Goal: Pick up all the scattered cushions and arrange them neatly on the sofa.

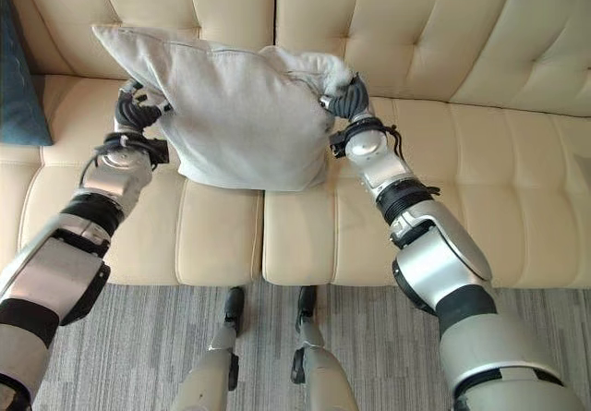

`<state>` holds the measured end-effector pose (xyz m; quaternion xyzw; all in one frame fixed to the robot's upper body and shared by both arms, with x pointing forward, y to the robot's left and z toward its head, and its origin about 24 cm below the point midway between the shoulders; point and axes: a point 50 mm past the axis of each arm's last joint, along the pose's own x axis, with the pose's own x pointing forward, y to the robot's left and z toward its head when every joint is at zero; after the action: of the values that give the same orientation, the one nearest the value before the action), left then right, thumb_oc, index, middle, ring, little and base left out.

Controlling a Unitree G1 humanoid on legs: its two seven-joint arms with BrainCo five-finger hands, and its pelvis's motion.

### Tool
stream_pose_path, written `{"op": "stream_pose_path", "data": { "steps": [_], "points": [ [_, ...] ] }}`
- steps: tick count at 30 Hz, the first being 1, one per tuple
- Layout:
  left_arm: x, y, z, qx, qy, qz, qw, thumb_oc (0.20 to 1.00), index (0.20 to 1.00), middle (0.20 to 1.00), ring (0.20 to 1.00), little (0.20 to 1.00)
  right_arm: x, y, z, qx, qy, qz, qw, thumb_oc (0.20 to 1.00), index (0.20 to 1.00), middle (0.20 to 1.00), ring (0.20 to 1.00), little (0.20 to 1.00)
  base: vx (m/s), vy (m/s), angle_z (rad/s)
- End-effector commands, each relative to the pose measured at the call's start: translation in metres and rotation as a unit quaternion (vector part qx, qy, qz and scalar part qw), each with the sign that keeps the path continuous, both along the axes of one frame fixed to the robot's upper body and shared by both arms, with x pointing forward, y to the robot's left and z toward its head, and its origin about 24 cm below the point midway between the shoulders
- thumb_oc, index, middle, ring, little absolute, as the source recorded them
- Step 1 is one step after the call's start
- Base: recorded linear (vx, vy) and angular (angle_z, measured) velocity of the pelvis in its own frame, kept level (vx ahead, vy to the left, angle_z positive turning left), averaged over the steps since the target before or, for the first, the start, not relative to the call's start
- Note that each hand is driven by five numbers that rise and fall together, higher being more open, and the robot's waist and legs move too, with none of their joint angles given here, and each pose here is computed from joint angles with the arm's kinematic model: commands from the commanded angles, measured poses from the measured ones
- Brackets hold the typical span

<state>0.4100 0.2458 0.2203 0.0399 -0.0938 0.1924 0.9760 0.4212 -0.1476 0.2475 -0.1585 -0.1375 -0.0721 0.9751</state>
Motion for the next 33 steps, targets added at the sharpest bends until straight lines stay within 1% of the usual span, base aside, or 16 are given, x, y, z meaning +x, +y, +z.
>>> {"op": "stream_pose_path", "data": {
  "steps": [1,2,3,4,7,9,10,12,13,15,17,18,20,22,29,33],
  "points": [
    [-0.012,0.005,0.063,-0.037,-0.142,-0.017,0.989,1.0,1.0,1.0,1.0,1.0,-0.017,-0.014,0.055,0.05,-0.139,-0.036,0.988,1.0,1.0,1.0,1.0,1.0,0.04,0.036,-0.02],
    [-0.012,0.005,0.062,-0.037,-0.141,-0.017,0.989,1.0,1.0,1.0,1.0,1.0,-0.017,-0.014,0.054,0.05,-0.138,-0.036,0.989,1.0,1.0,1.0,1.0,1.0,0.11,0.044,0.01],
    [-0.024,0.015,0.065,-0.048,-0.178,-0.022,0.983,1.0,1.0,1.0,1.0,1.0,-0.03,-0.033,0.062,0.067,-0.182,-0.048,0.98,1.0,1.0,1.0,1.0,1.0,0.2,0.072,0.02],
    [-0.046,0.045,0.019,-0.089,-0.164,0.004,0.982,1.0,1.0,1.0,1.0,1.0,-0.048,-0.064,0.027,0.091,-0.179,-0.055,0.978,1.0,1.0,1.0,1.0,1.0,0.25,0.077,0.02],
    [-0.069,0.055,-0.031,-0.092,-0.125,0.021,0.988,1.0,1.0,1.0,1.0,1.0,-0.063,-0.072,-0.026,0.085,-0.127,-0.047,0.987,1.0,1.0,1.0,1.0,1.0,0.12,0.026,-0.04],
    [-0.093,0.06,-0.062,-0.067,-0.094,0.03,0.993,1.0,1.0,1.0,1.0,1.0,-0.078,-0.081,-0.059,0.048,-0.085,-0.048,0.994,1.0,1.0,1.0,1.0,1.0,0.07,0.017,-0.14],
    [-0.117,0.066,-0.093,-0.037,-0.045,0.038,0.998,1.0,1.0,1.0,1.0,1.0,-0.095,-0.088,-0.085,0.008,-0.051,-0.047,0.998,1.0,1.0,1.0,1.0,1.0,0.06,0.016,-0.1],
    [-0.141,0.075,-0.114,0.027,0.007,0.051,0.998,1.0,1.0,1.0,1.0,1.0,-0.113,-0.102,-0.109,-0.035,-0.012,-0.061,0.997,1.0,1.0,1.0,1.0,1.0,0.05,0.012,-0.1],
    [-0.152,0.077,-0.128,0.047,0.037,0.054,0.997,1.0,1.0,1.0,1.0,1.0,-0.121,-0.107,-0.121,-0.043,0.009,-0.064,0.997,1.0,1.0,1.0,1.0,1.0,0.02,0.019,-0.04],
    [-0.179,0.071,-0.174,0.06,0.131,0.042,0.989,1.0,1.0,1.0,1.0,1.0,-0.142,-0.114,-0.165,-0.049,0.09,-0.072,0.992,1.0,1.0,1.0,1.0,1.0,-0.01,0.009,0.02],
    [-0.186,0.068,-0.183,0.052,0.147,0.038,0.987,1.0,1.0,1.0,1.0,1.0,-0.148,-0.115,-0.173,-0.05,0.107,-0.073,0.99,1.0,1.0,1.0,1.0,1.0,-0.01,0.007,-0.02],
    [-0.192,0.061,-0.197,0.043,0.173,0.025,0.984,1.0,1.0,1.0,1.0,1.0,-0.154,-0.111,-0.19,-0.032,0.138,-0.064,0.988,1.0,1.0,1.0,1.0,1.0,-0.04,0.017,-0.02],
    [-0.201,0.051,-0.215,0.035,0.206,0.011,0.978,1.0,1.0,1.0,1.0,1.0,-0.163,-0.106,-0.209,-0.015,0.173,-0.057,0.983,1.0,1.0,1.0,1.0,1.0,-0.07,0.019,-0.03],
    [-0.211,0.041,-0.235,0.005,0.241,0.0,0.97,1.0,1.0,1.0,1.0,1.0,-0.171,-0.105,-0.226,0.001,0.204,-0.062,0.977,1.0,1.0,1.0,1.0,1.0,-0.07,0.015,-0.12],
    [-0.22,0.026,-0.254,-0.02,0.278,-0.025,0.96,1.0,1.0,1.0,1.0,1.0,-0.181,-0.106,-0.246,0.018,0.241,-0.072,0.968,1.0,1.0,1.0,1.0,1.0,-0.05,0.027,-0.03],
    [-0.222,0.02,-0.253,-0.009,0.282,-0.051,0.958,1.0,1.0,1.0,1.0,1.0,-0.188,-0.106,-0.248,0.022,0.242,-0.073,0.967,1.0,1.0,1.0,1.0,1.0,-0.04,0.062,0.01]
  ]
}}
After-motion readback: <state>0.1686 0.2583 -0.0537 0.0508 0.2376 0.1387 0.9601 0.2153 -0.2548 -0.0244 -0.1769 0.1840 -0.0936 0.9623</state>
